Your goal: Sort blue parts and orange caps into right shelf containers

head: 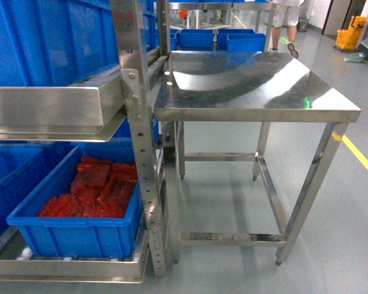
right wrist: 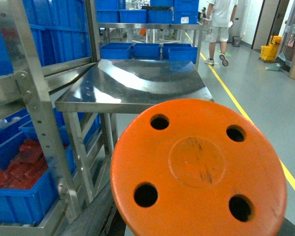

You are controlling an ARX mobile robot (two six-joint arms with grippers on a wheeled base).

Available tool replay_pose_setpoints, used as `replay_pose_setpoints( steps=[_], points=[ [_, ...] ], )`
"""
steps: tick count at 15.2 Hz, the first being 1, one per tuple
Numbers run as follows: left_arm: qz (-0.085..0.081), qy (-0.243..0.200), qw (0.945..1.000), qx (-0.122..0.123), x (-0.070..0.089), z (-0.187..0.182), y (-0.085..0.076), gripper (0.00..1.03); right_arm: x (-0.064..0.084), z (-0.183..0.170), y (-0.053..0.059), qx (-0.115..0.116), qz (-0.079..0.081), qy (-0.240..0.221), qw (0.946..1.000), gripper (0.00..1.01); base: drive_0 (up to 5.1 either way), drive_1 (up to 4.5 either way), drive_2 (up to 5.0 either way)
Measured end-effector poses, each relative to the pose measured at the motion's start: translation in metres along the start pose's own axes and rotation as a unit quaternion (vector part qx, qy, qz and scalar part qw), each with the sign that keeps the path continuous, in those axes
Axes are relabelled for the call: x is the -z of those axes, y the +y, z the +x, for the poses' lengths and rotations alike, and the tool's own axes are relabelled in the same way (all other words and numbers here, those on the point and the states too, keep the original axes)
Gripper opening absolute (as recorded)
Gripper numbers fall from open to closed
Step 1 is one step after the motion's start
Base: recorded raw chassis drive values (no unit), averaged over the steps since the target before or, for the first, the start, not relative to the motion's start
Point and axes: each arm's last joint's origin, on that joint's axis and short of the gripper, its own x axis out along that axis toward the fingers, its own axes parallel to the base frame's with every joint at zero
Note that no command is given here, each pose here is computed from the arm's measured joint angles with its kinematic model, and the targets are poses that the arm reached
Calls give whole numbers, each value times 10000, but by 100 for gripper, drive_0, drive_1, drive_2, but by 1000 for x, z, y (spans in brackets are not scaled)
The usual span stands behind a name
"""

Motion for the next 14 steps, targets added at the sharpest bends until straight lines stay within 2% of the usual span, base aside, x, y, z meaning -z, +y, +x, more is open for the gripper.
replay_pose_setpoints(
  steps=[14],
  points=[
    [0,2,10000,-4,0,0,0,42,0,0,0,-10,2,4,10000,44,-504,237,237]
  ],
)
